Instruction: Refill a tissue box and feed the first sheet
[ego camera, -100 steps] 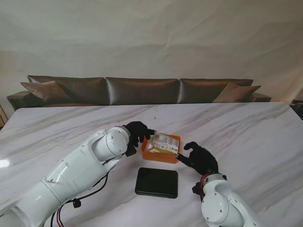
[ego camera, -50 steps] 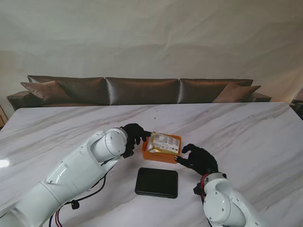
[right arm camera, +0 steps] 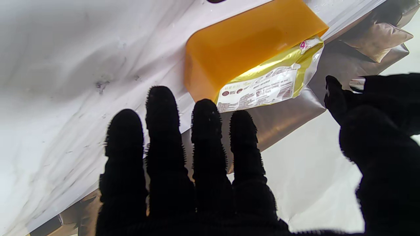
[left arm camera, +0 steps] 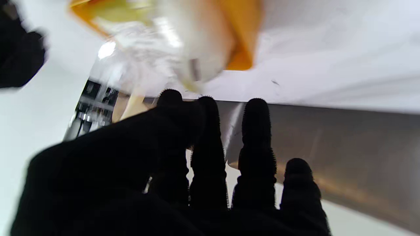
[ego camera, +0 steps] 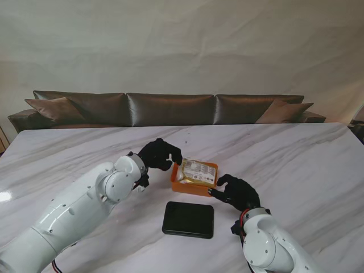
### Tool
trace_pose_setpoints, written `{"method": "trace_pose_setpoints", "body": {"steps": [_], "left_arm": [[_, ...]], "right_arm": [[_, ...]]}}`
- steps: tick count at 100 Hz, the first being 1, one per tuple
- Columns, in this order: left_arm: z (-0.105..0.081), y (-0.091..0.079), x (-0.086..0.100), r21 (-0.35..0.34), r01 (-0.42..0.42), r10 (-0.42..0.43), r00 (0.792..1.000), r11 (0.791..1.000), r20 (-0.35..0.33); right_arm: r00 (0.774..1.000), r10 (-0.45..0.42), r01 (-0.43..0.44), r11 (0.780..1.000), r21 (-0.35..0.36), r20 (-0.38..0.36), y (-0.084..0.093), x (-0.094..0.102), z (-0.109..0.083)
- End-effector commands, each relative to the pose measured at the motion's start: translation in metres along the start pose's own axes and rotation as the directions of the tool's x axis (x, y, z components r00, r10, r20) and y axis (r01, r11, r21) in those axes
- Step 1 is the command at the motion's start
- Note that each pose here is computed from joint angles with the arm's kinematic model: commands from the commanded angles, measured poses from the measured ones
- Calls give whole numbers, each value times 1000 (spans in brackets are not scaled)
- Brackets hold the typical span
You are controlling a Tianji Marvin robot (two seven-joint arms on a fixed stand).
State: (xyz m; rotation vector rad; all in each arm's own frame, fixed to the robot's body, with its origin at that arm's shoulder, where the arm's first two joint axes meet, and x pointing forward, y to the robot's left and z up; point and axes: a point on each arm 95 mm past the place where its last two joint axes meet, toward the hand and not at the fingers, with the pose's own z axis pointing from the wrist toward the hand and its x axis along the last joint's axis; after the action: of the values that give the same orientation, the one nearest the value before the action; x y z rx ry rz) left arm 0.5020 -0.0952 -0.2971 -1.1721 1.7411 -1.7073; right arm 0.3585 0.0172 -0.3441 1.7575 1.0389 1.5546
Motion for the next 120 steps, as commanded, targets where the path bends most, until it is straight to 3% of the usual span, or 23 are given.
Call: {"method": "trace_pose_setpoints", "body": {"steps": [1,13,30,45,73,120], "left_arm": [[0,-3,-13,-1,-29,29,999,1000,39],[0,1,-16,-2,-75,75,997,997,9],[3,6,-16,66,-92,94,995,994,-31],[4,10,-13,87,-104,110,992,991,-64],[4,22,-9,134,-70,86,990,989,-115],[17,51,-19,65,-34,42,991,997,-125]], "right_arm": [[1000,3,-3,1000,18,0,-5,0,0],[1000,9,-9,1000,20,5,-6,-1,0],[1000,15,-15,1000,24,8,-8,-2,1],[1000,21,-22,999,28,12,-10,-1,1],[999,27,-27,999,37,18,-13,-2,3],[999,34,-35,998,43,22,-14,-3,2]]}}
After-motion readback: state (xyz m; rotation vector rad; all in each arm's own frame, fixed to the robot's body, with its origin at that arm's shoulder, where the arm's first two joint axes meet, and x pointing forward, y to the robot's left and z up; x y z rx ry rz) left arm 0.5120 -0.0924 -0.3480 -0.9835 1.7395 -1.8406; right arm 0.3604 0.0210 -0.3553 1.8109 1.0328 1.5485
